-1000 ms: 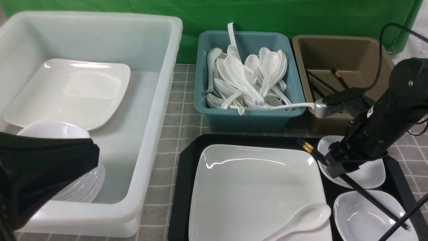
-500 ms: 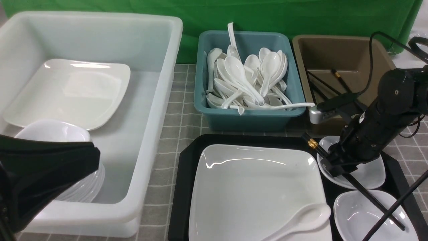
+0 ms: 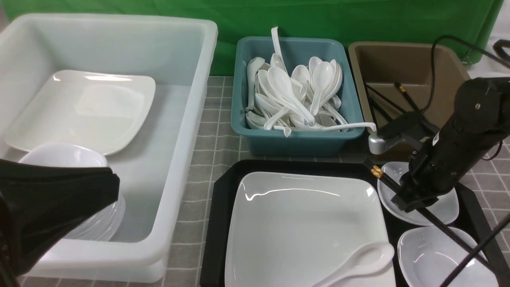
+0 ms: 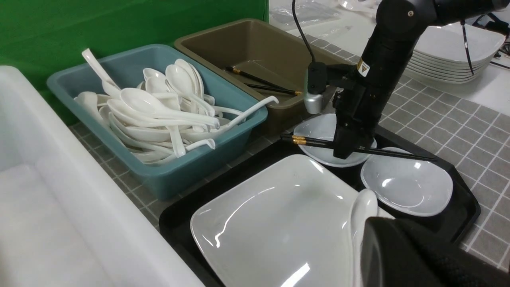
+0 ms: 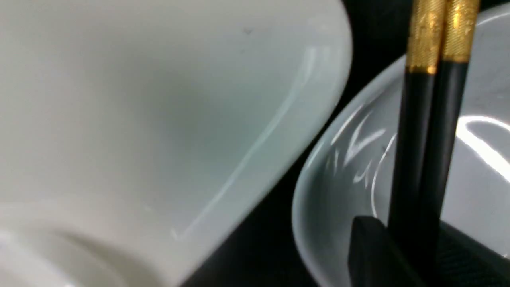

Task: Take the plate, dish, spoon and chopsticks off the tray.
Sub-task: Use the right arm to grab a pair of chopsticks from the plate, then use the right arm to put the chopsticks into the small storage box on the right

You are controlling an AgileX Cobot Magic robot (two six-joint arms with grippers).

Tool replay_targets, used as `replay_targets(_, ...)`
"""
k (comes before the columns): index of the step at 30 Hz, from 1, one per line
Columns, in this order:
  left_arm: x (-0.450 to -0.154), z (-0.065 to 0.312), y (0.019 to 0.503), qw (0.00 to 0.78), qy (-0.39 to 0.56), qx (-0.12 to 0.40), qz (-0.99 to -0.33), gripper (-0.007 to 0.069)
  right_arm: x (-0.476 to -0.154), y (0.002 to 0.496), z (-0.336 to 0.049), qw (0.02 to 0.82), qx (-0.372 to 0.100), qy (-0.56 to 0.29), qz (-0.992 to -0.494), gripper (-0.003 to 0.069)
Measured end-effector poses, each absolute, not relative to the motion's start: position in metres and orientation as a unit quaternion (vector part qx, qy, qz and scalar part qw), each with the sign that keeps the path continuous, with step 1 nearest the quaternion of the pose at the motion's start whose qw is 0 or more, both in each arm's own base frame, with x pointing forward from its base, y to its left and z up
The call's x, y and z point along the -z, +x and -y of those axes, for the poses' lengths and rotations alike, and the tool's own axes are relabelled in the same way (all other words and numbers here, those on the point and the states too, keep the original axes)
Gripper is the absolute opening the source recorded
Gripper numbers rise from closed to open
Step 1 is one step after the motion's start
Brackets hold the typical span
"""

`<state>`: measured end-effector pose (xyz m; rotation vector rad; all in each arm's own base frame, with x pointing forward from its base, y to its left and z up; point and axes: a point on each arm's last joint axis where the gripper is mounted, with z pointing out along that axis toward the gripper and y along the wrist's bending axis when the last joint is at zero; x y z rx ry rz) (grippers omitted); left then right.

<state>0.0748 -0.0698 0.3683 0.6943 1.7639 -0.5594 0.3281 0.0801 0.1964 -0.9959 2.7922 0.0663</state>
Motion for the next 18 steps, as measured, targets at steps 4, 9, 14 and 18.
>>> replay_targets(4,-0.378,0.069,0.079,0.597,0.269,0.239,-0.717,0.0004,-0.24,0.31,-0.099,0.155,-0.059,-0.369,-0.914,0.0143)
replay_targets(9,-0.391,0.066,0.083,0.653,0.248,0.232,-0.677,0.0004,-0.304,0.331,-0.095,0.339,-0.085,-0.239,-0.906,0.0143)
replay_targets(14,-0.393,0.066,0.083,0.663,0.244,0.231,-0.67,0.0004,-0.344,0.376,-0.062,0.473,-0.077,-0.112,-0.87,0.0143)
replay_targets(18,-0.391,0.066,0.083,0.656,0.248,0.231,-0.674,0.0004,-0.343,0.422,-0.036,0.532,-0.064,-0.044,-0.843,0.0143)
